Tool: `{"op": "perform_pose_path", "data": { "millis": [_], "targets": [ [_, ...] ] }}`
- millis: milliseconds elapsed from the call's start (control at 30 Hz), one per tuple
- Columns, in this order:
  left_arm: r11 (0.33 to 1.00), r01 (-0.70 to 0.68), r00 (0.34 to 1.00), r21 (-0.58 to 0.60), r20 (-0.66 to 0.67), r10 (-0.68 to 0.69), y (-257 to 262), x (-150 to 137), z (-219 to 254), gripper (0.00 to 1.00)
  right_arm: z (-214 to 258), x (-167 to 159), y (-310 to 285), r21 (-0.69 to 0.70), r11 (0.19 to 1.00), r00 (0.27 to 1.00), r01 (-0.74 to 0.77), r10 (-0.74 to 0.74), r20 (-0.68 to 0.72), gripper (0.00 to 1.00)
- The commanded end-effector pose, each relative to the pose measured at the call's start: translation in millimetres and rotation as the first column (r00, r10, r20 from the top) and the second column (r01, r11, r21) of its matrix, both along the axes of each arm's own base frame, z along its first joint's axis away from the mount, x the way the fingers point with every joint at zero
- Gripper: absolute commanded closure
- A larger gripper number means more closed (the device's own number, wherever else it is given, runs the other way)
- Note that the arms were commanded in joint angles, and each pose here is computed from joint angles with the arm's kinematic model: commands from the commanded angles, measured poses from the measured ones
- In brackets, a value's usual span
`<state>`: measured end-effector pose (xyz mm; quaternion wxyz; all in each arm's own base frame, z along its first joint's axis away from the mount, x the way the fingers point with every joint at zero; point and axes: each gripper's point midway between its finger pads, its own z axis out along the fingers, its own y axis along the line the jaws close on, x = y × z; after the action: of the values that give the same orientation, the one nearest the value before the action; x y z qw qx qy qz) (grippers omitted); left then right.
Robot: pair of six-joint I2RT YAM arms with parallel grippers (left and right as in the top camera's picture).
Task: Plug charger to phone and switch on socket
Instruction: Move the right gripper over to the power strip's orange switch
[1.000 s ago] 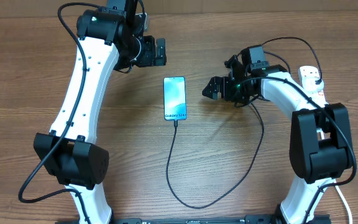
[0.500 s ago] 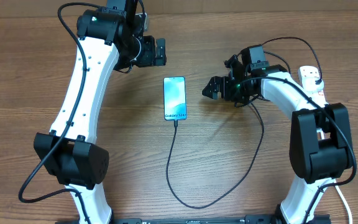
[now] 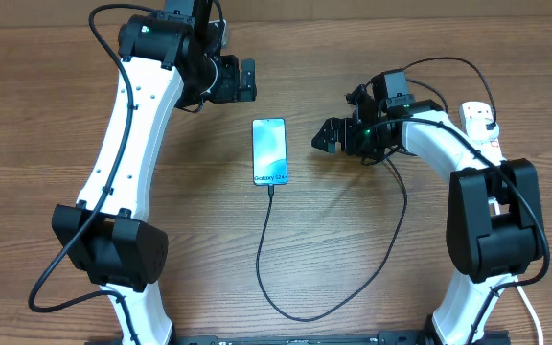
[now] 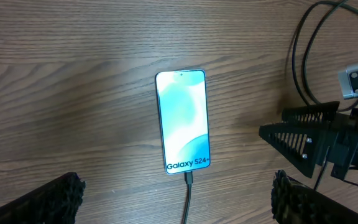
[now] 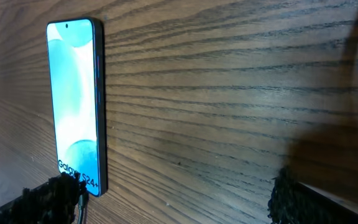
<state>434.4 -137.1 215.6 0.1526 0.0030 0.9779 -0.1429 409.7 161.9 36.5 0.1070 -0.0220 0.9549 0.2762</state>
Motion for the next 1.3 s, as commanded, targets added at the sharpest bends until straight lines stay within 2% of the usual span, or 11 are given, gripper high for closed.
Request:
{"op": "perform_pose_path", "data": {
  "millis": [0, 133, 300, 467, 600, 733, 833, 1033, 1167, 1267],
  "targets": [
    [1.0, 0.011, 1.0, 0.013, -0.008, -0.011, 0, 0, -5, 0.0, 17, 2, 5, 0.024, 1.0, 0.999, -0.016, 0.015, 0.04, 0.0],
    [1.0, 0.011, 1.0, 0.013, -0.007, -0.011, 0, 0, -5, 0.0, 25, -1, 13, 0.071, 0.997, 0.999, -0.035, 0.033, 0.029, 0.0],
    [1.0, 0.011, 1.0, 0.014, -0.008, -0.011, -1, 0, -5, 0.0, 66, 7, 22, 0.131, 0.989, 0.997, -0.064, 0.057, 0.061, 0.0],
    [1.0, 0.011, 1.0, 0.013, -0.007, -0.011, 0, 0, -5, 0.0, 130, 16, 22, 0.115, 0.987, 0.981, -0.111, 0.09, 0.174, 0.0],
    [1.0, 0.011, 1.0, 0.013, -0.007, -0.011, 0, 0, -5, 0.0, 172, 33, 8, 0.022, 0.998, 0.961, -0.059, 0.05, 0.273, 0.0],
    [1.0, 0.011, 1.0, 0.013, -0.007, -0.011, 0, 0, -5, 0.0, 191, 59, -29, -0.155, 0.982, 0.929, 0.103, -0.04, 0.367, 0.0],
    [1.0, 0.011, 1.0, 0.013, -0.007, -0.011, 0, 0, -5, 0.0, 197, 65, -51, -0.199, 0.965, 0.92, 0.171, -0.084, 0.382, 0.0],
    [1.0, 0.011, 1.0, 0.013, -0.007, -0.011, 0, 0, -5, 0.0, 195, 67, -124, -0.177, 0.933, 0.912, 0.314, -0.244, 0.329, 0.0],
    [1.0, 0.011, 1.0, 0.013, -0.007, -0.011, 0, 0, -5, 0.0, 193, 55, -185, -0.101, 0.926, 0.905, 0.365, -0.327, 0.271, 0.0],
    [1.0, 0.011, 1.0, 0.013, -0.007, -0.011, 0, 0, -5, 0.0, 191, 40, -241, -0.075, 0.882, 0.869, 0.466, -0.44, 0.228, 0.0]
  ]
}}
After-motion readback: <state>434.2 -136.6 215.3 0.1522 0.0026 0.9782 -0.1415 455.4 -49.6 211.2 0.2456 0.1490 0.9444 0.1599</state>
